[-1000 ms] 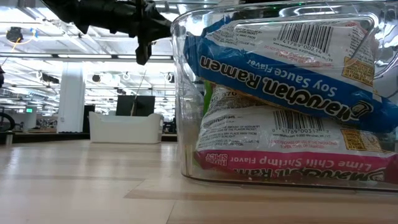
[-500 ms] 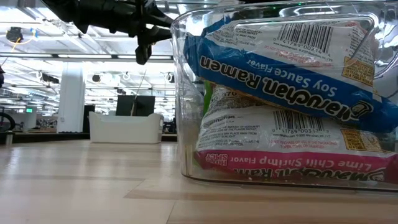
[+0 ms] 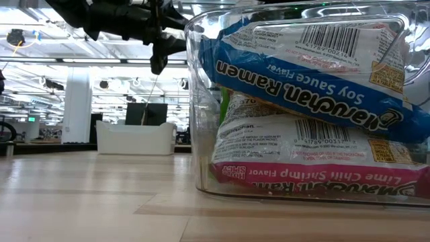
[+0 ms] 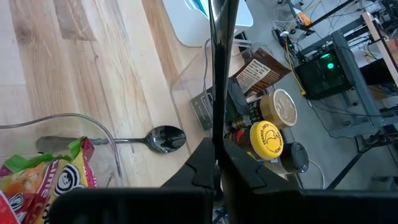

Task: Pick & Place Food Item
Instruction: Put the bottom black spoon into the white bin

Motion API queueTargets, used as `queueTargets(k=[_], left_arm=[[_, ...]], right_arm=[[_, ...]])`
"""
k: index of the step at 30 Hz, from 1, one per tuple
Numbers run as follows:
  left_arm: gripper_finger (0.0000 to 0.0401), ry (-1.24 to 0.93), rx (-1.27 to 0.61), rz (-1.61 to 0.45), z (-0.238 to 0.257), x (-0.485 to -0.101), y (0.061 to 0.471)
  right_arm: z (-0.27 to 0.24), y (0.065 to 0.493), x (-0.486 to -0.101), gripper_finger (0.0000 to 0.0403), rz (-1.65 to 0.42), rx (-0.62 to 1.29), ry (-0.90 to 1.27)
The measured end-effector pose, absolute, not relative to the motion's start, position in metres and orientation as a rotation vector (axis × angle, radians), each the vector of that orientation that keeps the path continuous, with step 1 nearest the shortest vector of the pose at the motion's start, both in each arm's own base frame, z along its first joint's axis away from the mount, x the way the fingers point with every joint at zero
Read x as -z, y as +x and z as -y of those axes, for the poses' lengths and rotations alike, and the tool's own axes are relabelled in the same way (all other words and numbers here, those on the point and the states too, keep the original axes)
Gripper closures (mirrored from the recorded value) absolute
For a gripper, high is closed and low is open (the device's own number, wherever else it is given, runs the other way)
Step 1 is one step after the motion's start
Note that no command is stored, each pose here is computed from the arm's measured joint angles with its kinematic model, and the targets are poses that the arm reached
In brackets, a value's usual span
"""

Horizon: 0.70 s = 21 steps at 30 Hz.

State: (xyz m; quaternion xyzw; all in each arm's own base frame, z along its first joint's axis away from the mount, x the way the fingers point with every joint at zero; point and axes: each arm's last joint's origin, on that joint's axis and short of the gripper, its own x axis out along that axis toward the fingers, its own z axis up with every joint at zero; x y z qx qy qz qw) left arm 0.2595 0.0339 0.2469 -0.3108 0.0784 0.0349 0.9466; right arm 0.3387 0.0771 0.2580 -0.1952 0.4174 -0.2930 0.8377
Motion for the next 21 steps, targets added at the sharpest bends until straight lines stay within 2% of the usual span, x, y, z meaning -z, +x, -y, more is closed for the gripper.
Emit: queueTargets(k=[8, 21], left_arm=[[0.0264, -0.627, -0.057, -0.113, -0.034, -0.25, 0.262], [0.0265, -0.628, -0.056, -0.122, -0.036, -0.229, 0.28]], right_arm=[[-0.077, 0.339, -0.258, 0.0395, -0.883, 0.621, -0.412], [-0.077, 0.339, -0.258, 0.0395, -0.882, 0.621, -0.412]])
